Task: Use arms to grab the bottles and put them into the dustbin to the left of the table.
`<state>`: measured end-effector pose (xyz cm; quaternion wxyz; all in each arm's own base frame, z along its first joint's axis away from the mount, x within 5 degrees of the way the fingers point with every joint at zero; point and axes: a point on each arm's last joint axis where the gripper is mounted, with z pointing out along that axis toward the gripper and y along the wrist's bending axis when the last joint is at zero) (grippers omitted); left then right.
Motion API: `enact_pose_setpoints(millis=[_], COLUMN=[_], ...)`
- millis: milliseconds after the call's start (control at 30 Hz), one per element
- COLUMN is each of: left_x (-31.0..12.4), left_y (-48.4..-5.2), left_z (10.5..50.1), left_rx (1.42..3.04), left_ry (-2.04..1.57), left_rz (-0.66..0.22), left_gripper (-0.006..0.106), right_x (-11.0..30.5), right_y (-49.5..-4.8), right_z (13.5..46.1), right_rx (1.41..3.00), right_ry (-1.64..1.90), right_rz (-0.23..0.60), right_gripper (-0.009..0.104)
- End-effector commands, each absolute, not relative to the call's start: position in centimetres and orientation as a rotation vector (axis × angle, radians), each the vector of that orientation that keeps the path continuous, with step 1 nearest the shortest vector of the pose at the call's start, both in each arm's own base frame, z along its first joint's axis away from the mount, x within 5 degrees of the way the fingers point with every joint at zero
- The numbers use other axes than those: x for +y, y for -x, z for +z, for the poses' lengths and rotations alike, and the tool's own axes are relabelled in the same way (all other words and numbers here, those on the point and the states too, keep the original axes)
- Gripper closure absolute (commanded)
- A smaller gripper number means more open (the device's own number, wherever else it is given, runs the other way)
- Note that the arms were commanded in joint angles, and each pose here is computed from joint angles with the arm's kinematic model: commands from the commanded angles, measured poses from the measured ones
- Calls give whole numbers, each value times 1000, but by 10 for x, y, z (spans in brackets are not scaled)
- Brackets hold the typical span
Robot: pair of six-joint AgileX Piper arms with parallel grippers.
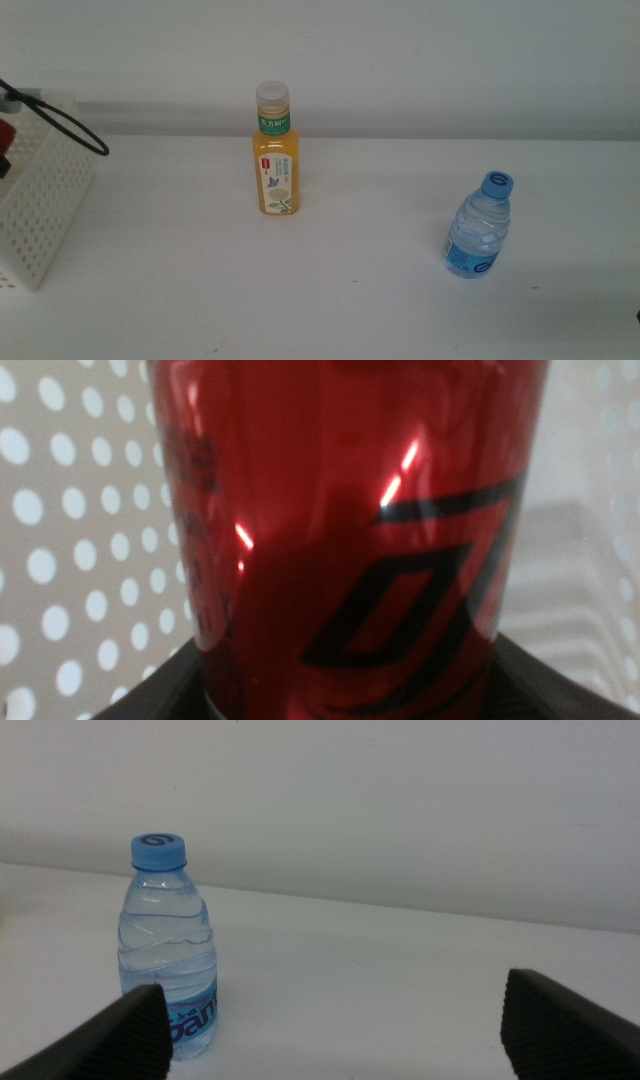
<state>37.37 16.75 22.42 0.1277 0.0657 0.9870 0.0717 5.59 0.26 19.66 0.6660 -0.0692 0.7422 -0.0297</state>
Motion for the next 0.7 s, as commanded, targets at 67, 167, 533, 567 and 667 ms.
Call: enact_pose_setpoints(millis=[67,167,533,567,667], left_x=[172,172,161,159,145], left_y=[-375,-375,-363,-361,-351], left_z=[233,233,257,265,291], left_rx=[2841,2842,2853,2842,2801], left_ry=[-169,-183,-160,-147,-97], left_rz=[276,285,277,280,256], left_gripper=[72,44,7,7,7], right_x=[2,2,2,2,2], right_y=[-55,-55,-55,-55,-55], right_z=[185,185,185,185,185], right_rx=[1667,1667,1667,1667,1667], right_ry=[162,162,162,162,162], right_rz=[-79,-79,-79,-79,-79], right_gripper=[7,7,7,7,7])
